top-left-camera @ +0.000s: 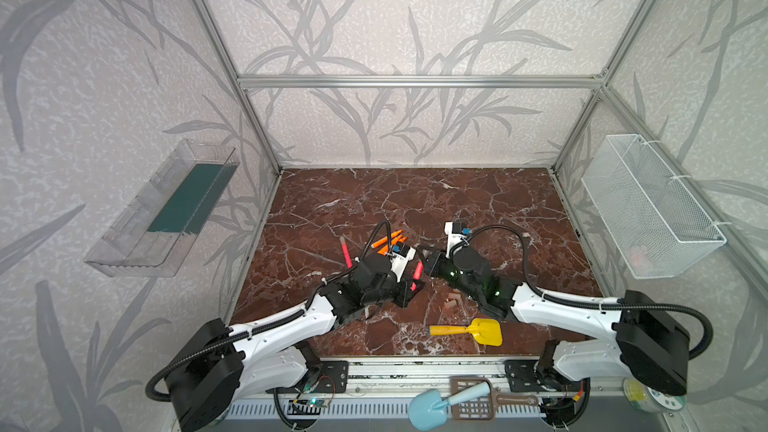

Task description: Insert the pens into the pen caps

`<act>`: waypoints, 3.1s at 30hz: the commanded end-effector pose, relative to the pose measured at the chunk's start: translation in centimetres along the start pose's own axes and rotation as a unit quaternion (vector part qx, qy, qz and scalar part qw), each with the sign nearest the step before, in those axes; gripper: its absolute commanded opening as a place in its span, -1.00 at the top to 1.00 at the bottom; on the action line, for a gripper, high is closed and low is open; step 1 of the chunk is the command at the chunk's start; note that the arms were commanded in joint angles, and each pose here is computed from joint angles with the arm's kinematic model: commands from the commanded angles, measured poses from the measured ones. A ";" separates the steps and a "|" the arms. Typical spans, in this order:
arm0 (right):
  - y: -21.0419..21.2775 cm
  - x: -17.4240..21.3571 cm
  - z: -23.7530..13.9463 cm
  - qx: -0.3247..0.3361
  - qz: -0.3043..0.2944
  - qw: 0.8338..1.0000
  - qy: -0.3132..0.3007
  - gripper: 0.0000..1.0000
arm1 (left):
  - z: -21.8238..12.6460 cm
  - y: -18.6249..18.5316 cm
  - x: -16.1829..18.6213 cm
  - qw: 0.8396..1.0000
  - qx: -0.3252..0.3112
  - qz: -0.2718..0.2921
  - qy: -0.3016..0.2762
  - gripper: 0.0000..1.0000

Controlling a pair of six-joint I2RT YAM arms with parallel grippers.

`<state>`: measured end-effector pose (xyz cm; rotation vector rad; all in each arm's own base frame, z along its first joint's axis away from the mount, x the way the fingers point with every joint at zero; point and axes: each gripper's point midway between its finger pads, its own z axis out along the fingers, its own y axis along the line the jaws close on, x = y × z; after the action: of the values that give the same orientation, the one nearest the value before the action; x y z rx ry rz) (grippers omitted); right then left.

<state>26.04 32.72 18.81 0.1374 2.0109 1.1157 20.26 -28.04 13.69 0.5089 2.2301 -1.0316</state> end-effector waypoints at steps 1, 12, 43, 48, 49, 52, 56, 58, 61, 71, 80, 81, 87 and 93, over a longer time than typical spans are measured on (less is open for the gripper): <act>1.7 6.7 -1.0 -0.043 -0.017 0.994 0.100 1.00 | -1.8 2.3 -5.1 0.993 -0.056 -0.024 -0.105 1.00; 3.2 9.2 -1.2 -0.084 -0.019 0.990 0.115 1.00 | -3.2 5.1 -6.0 0.986 -0.051 -0.087 -0.136 1.00; 5.1 13.1 -2.3 -0.070 -0.006 0.985 0.156 1.00 | -5.1 8.1 -5.9 0.973 -0.147 -0.089 -0.155 1.00; 7.0 13.3 -2.6 -0.162 -0.016 0.977 0.135 1.00 | -4.6 5.7 -6.4 0.981 -0.078 -0.075 -0.160 1.00; 6.7 13.4 -2.5 -0.148 -0.019 0.979 0.139 1.00 | -4.7 5.9 -6.5 0.980 -0.081 -0.075 -0.163 1.00; 4.8 14.3 -2.4 -0.042 -0.046 0.986 0.158 1.00 | -5.0 6.6 -6.3 0.978 -0.105 -0.077 -0.163 1.00; 4.9 14.9 -2.2 -0.021 -0.041 0.985 0.166 1.00 | -5.7 8.2 -6.1 0.971 -0.157 -0.084 -0.161 1.00; 4.7 15.1 -2.0 -0.015 -0.040 0.985 0.168 1.00 | -5.7 8.7 -5.9 0.969 -0.170 -0.089 -0.157 1.00; 4.4 14.4 -1.7 -0.004 -0.042 0.988 0.148 1.00 | -5.3 8.5 -5.9 0.971 -0.161 -0.089 -0.153 1.00; 3.7 7.3 -2.7 0.020 -0.083 0.995 0.052 -0.03 | -4.1 8.4 -5.6 0.974 -0.142 -0.095 -0.145 1.00; 1.0 3.6 -3.1 0.062 -0.072 0.995 0.037 -0.96 | -4.3 12.0 -4.7 0.955 -0.225 -0.139 -0.133 1.00; 0.4 3.1 -3.3 0.069 -0.069 0.995 0.031 -0.97 | -4.5 13.0 -4.3 0.949 -0.245 -0.150 -0.126 1.00; -2.3 1.3 -5.0 0.103 -0.061 0.993 0.000 -0.99 | -5.9 18.8 -1.4 0.903 -0.347 -0.238 -0.084 1.00; -3.3 0.8 -5.9 0.111 -0.065 0.992 -0.012 -0.99 | -5.5 21.1 0.0 0.889 -0.359 -0.280 -0.043 1.00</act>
<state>22.07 28.32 17.80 0.1160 2.0928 0.8537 30.12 -11.01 5.36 -0.4664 2.4709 -0.3875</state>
